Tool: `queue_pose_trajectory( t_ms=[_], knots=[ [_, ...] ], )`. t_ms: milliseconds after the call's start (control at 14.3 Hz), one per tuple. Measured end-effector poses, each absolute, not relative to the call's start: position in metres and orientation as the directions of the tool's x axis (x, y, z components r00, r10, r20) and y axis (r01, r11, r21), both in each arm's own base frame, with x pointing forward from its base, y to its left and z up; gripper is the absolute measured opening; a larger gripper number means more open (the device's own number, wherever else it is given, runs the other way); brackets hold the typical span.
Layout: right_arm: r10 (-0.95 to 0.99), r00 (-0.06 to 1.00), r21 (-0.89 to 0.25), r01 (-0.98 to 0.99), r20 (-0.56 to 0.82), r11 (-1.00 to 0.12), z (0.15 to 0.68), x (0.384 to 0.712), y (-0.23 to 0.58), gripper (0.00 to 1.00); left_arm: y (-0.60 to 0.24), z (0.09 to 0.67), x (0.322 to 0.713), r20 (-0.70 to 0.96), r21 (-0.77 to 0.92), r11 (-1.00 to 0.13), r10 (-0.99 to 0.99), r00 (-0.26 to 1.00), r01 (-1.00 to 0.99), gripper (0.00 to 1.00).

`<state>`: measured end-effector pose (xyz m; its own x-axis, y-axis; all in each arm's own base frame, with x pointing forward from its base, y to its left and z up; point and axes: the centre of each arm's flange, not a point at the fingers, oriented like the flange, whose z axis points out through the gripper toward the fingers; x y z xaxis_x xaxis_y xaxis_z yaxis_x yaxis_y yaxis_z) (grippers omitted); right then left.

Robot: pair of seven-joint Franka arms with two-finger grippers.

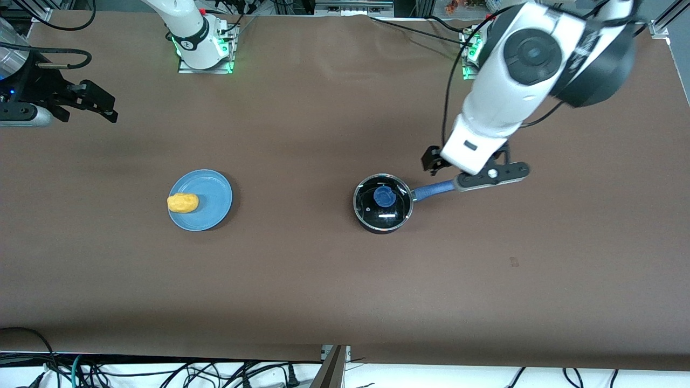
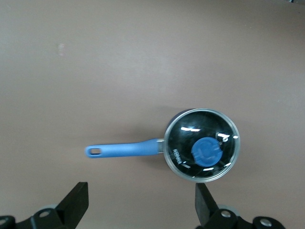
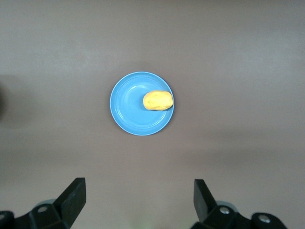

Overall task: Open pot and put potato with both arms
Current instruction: 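Lower the left gripper onto the blue lid knob and close it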

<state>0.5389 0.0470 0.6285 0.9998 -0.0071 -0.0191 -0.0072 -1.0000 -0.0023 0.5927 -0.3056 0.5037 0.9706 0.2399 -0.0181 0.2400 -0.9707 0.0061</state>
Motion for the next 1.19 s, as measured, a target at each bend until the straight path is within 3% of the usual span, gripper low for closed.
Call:
queue_pose_trajectory(
  t_ms=[770, 1190],
  knots=[
    [-0.009, 1.000, -0.002, -0.009, -0.019, -1.000, 0.628, 0.539, 0.046, 1.00, -0.386, 0.339, 0.616, 0.043, 0.027, -0.923, 0.384, 0.922, 0.383, 0.99],
    [-0.012, 1.000, -0.002, -0.012, -0.019, -1.000, 0.628, 0.539, 0.044, 1.00, -0.409, 0.311, 0.607, 0.059, 0.031, -0.904, 0.427, 0.902, 0.426, 1.00]
  ],
)
